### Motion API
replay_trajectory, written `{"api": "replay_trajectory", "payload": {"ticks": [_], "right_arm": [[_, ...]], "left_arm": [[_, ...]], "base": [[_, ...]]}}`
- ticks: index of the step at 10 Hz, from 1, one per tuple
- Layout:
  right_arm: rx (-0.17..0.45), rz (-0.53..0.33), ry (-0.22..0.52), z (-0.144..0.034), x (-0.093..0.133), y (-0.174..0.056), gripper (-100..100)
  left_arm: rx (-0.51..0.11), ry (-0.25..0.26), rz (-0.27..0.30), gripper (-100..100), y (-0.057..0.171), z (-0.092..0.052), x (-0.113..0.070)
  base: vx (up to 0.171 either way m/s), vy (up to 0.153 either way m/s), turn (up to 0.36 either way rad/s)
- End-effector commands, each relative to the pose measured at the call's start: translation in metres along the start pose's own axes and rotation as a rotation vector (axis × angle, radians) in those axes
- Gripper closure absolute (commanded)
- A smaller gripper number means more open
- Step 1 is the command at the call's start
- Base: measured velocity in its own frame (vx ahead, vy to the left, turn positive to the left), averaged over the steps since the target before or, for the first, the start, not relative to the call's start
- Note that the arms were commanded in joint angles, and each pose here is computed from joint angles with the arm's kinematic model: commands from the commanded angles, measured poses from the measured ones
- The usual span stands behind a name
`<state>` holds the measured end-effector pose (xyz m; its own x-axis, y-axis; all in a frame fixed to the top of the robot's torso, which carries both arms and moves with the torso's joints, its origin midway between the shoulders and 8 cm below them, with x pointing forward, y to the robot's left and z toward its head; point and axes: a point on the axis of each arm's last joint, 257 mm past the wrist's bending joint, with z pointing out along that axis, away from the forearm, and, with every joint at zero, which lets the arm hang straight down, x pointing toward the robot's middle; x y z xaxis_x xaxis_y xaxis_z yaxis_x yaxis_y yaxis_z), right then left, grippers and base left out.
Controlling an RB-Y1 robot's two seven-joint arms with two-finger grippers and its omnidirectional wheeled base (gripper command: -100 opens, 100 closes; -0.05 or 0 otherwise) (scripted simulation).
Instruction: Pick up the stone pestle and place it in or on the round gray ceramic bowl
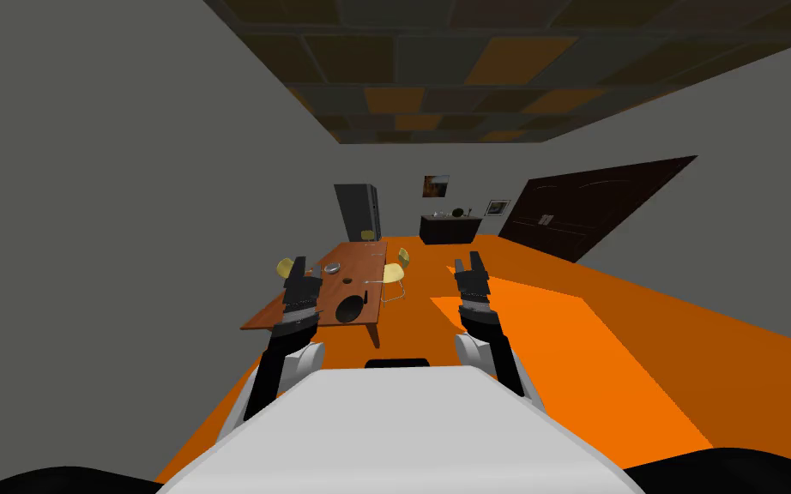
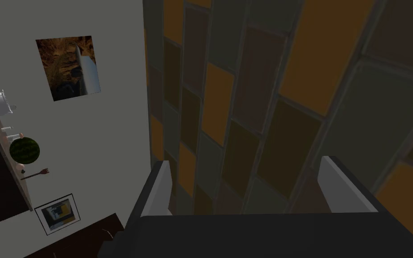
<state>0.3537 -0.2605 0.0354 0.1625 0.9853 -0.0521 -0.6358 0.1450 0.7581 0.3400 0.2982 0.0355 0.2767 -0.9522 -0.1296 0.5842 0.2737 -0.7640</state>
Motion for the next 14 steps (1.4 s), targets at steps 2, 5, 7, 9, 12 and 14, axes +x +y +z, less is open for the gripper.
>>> {"api": "replay_trajectory", "payload": {"ticks": [2, 5, 7, 9, 12, 14], "right_arm": [[0.000, 0.000, 0.000, 0.000, 0.000, 0.000, 0], [0.000, 0.000, 0.000, 0.000, 0.000, 0.000, 0], [0.000, 0.000, 0.000, 0.000, 0.000, 0.000, 0], [0.000, 0.000, 0.000, 0.000, 0.000, 0.000, 0], [0.000, 0.000, 0.000, 0.000, 0.000, 0.000, 0], [0.000, 0.000, 0.000, 0.000, 0.000, 0.000, 0]], "left_arm": [[-0.010, 0.052, 0.035, -100, 0.006, 0.002, 0.007], [-0.043, 0.119, 0.099, -100, 0.023, 0.005, 0.015], [-0.079, 0.161, 0.152, -100, 0.040, 0.008, 0.019], [-0.126, 0.204, 0.211, -100, 0.061, 0.009, 0.022], [-0.185, 0.249, 0.275, -100, 0.088, 0.009, 0.023], [-0.252, 0.297, 0.341, -100, 0.118, 0.007, 0.022]], "base": [[-0.019, -0.005, -0.079], [-0.048, -0.012, -0.127], [-0.054, -0.028, -0.149], [-0.056, -0.025, -0.189], [-0.034, -0.029, -0.160], [-0.012, -0.029, -0.150]]}}
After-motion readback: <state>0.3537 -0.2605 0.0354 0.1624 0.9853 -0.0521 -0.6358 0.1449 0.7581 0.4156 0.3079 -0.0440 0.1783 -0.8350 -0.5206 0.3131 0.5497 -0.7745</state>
